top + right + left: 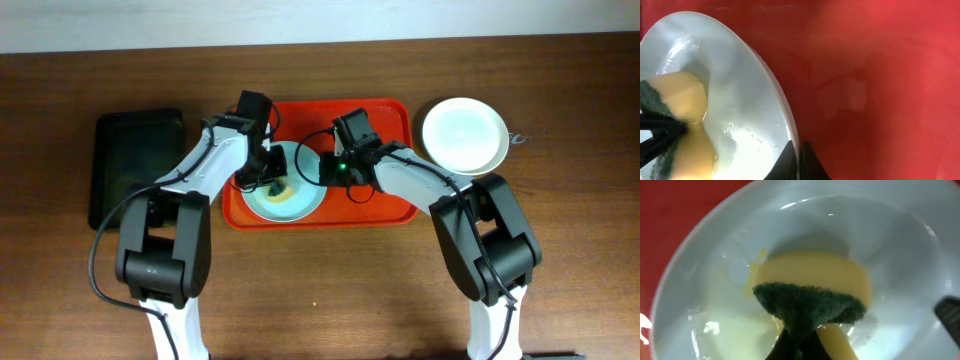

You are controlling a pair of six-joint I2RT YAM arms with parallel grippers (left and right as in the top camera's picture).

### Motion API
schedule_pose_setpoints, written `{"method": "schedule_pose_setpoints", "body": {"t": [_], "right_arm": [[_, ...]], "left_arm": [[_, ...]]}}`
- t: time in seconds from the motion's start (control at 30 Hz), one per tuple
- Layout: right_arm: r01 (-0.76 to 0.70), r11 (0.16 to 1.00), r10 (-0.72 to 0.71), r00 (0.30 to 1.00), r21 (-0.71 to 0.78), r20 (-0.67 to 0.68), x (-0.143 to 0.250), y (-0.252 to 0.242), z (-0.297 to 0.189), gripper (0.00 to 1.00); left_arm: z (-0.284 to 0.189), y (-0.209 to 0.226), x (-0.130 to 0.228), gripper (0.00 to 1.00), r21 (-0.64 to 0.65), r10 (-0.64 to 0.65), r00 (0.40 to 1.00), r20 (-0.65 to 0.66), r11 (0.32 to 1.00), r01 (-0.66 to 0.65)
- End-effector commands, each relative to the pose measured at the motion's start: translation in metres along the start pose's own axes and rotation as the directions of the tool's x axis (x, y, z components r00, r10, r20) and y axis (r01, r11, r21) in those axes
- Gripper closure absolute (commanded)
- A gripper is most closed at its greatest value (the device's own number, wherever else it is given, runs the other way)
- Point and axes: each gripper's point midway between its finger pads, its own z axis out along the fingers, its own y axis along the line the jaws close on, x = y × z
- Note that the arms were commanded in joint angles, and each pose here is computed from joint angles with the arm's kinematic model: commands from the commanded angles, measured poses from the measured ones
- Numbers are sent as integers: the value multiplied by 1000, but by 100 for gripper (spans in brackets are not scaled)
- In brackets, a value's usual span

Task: Clean dirty plates on tray and stack at the side
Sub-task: 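Hold the pale blue plate and scrub it with the left sponge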

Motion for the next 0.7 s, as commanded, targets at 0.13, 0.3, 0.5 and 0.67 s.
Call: {"method": "schedule_pose_setpoints", "body": {"t": [0.13,0.3,0.5,0.67], "right_arm": [[-29,998,31,999,60,-36,11,-23,11,96],[-29,998,31,999,59,-34,11,-23,11,96],[-28,998,29,999,56,-31,10,-22,11,96],[-27,998,29,999,57,-31,10,-22,11,96]], "left_arm": [[-50,84,-29,100,-421,-30,995,92,905,66],[-45,-6,-37,100,53,-48,998,34,998,46],[-8,-48,-21,100,143,26,1000,-17,989,-23],[8,-54,-3,100,128,64,995,-80,990,-54]]}}
